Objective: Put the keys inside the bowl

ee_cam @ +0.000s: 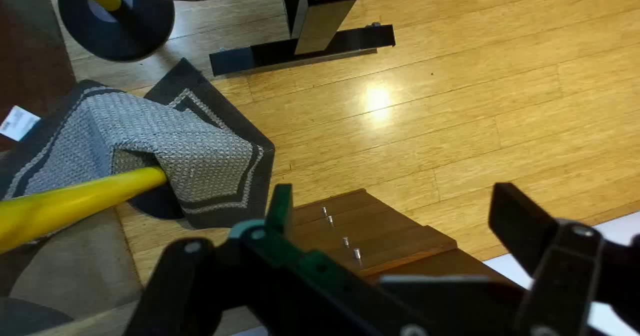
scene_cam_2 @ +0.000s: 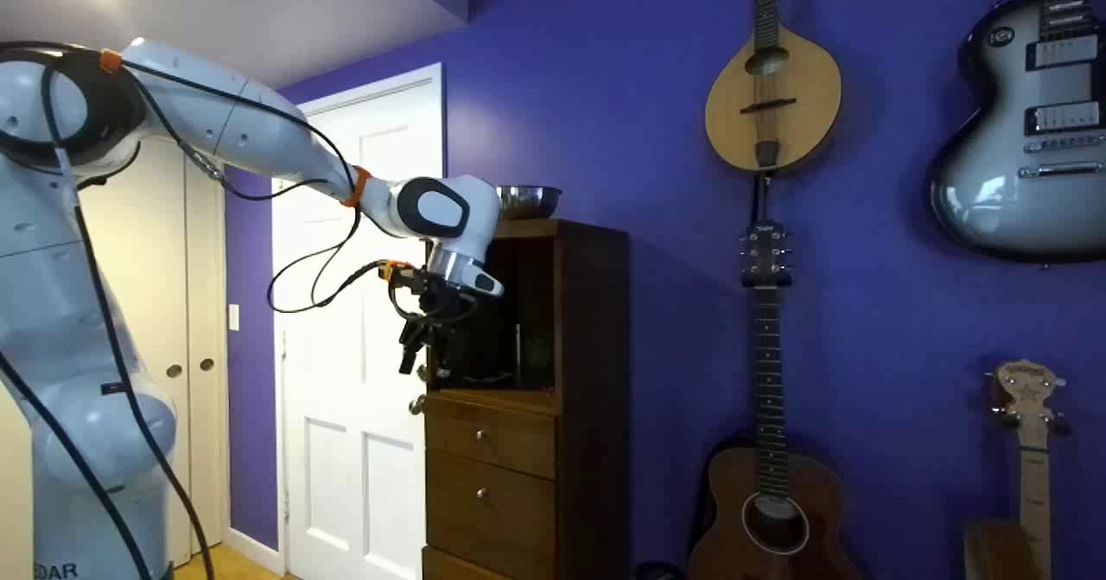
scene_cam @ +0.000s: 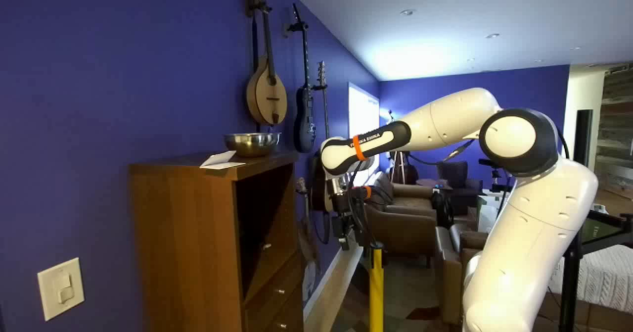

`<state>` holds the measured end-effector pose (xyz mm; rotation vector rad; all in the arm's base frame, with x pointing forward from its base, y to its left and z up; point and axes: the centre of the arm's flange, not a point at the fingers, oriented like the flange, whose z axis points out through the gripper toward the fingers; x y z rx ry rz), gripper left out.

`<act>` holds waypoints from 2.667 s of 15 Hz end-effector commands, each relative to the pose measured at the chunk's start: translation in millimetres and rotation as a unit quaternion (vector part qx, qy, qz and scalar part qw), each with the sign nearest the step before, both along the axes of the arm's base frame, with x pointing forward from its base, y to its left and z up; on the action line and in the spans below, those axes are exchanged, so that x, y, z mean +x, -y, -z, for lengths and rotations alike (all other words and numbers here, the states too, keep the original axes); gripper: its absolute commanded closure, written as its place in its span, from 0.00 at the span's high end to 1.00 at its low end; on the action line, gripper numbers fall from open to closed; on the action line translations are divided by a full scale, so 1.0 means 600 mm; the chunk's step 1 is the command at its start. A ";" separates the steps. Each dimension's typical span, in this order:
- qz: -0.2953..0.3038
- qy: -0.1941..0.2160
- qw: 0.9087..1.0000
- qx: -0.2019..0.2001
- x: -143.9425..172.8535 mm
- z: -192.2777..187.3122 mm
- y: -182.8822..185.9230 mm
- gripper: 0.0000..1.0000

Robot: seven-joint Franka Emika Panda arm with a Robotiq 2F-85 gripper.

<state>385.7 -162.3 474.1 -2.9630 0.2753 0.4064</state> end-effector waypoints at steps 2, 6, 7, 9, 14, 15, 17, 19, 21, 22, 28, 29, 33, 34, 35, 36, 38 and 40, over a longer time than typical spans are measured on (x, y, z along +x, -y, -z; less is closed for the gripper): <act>0.000 0.000 1.000 0.000 0.000 0.000 0.000 1.00; 0.008 0.000 1.000 0.006 0.006 0.008 0.005 1.00; 0.005 0.003 1.000 0.019 0.017 0.017 0.003 1.00; 0.006 0.033 0.998 0.046 0.036 0.034 -0.015 1.00; 0.002 0.167 0.983 0.076 0.069 0.097 -0.127 1.00; 0.011 0.193 0.979 0.064 0.076 0.109 -0.142 1.00; 0.033 0.237 0.970 0.033 0.085 0.122 -0.165 1.00; 0.049 0.279 0.959 -0.002 0.097 0.111 -0.176 1.00; 0.068 0.320 0.944 -0.040 0.119 0.092 -0.184 1.00; 0.083 0.341 0.935 -0.051 0.136 0.083 -0.185 1.00; 0.168 0.385 0.903 -0.092 0.217 0.060 -0.173 1.00; 0.177 0.376 0.905 -0.095 0.233 0.067 -0.167 1.00; 0.206 0.371 0.900 -0.098 0.290 0.074 -0.177 1.00; 0.209 0.371 0.899 -0.103 0.305 0.075 -0.184 1.00; 0.213 0.372 0.897 -0.110 0.319 0.076 -0.190 1.00; 0.222 0.375 0.892 -0.120 0.331 0.077 -0.190 1.00; 0.239 0.380 0.884 -0.131 0.343 0.072 -0.187 1.00; 0.260 0.382 0.875 -0.145 0.346 0.065 -0.179 1.00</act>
